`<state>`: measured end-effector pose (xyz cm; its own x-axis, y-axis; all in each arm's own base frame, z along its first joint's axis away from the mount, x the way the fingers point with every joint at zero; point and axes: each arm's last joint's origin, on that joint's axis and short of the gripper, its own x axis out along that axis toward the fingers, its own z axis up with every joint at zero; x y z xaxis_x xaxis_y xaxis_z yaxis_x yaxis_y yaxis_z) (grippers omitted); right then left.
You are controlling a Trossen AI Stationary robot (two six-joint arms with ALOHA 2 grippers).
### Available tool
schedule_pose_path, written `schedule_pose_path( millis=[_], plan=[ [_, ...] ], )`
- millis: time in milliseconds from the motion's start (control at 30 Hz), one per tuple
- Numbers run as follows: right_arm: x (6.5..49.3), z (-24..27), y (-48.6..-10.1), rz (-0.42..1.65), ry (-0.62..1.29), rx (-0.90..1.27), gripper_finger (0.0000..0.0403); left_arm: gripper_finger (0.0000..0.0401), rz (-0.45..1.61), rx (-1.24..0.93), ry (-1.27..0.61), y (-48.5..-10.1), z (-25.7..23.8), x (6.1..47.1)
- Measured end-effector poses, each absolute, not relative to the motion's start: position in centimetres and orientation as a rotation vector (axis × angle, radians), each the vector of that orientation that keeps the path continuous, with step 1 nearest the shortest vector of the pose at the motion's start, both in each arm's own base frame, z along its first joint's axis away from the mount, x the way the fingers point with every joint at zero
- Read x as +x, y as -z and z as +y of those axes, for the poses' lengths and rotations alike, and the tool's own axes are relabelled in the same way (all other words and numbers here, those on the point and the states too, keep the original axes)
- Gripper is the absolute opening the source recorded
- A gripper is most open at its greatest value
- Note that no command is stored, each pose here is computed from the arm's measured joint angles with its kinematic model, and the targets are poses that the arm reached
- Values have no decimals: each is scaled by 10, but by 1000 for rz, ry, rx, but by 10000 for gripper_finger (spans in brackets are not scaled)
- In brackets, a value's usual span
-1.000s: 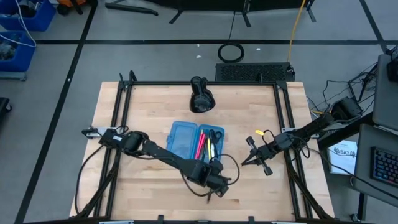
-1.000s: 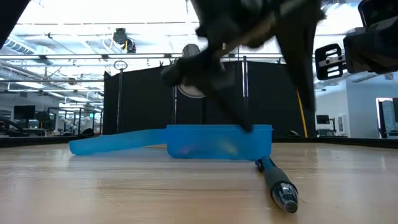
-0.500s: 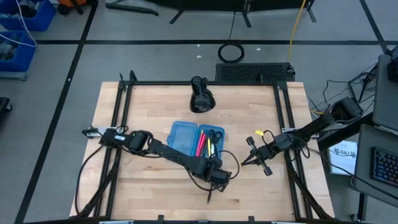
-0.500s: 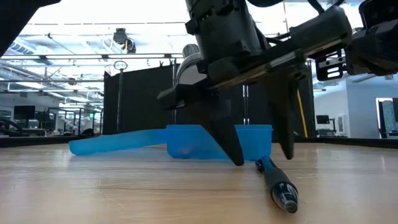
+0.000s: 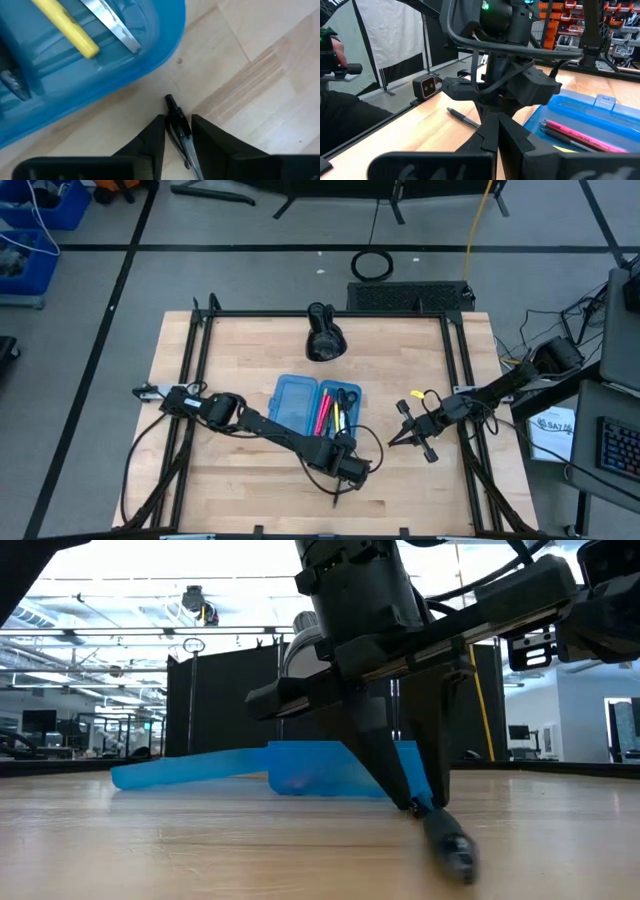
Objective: Pick & place school supplies into a supply box
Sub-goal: Put the black pen into the blue supply box
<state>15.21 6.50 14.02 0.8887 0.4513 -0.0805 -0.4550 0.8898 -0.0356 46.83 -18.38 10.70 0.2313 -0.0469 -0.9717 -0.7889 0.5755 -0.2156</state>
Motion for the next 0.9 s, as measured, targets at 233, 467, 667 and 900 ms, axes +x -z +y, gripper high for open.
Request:
schedule_pose_path(
  millis=[233, 467, 667, 900],
  plan=[
    [152, 65, -140, 71, -471, -54, 0, 93, 1248, -834, -589, -106, -188, 467],
    [152, 65, -140, 71, -471, -56, 0, 84, 1239, -804, -576, -106, -193, 466],
    [152, 65, -140, 70, -471, -58, 0, 39, 1187, -767, -526, -111, -197, 469],
    [152, 65, -140, 70, -471, -58, 0, 19, 1109, -743, -457, -128, -199, 472]
  ],
)
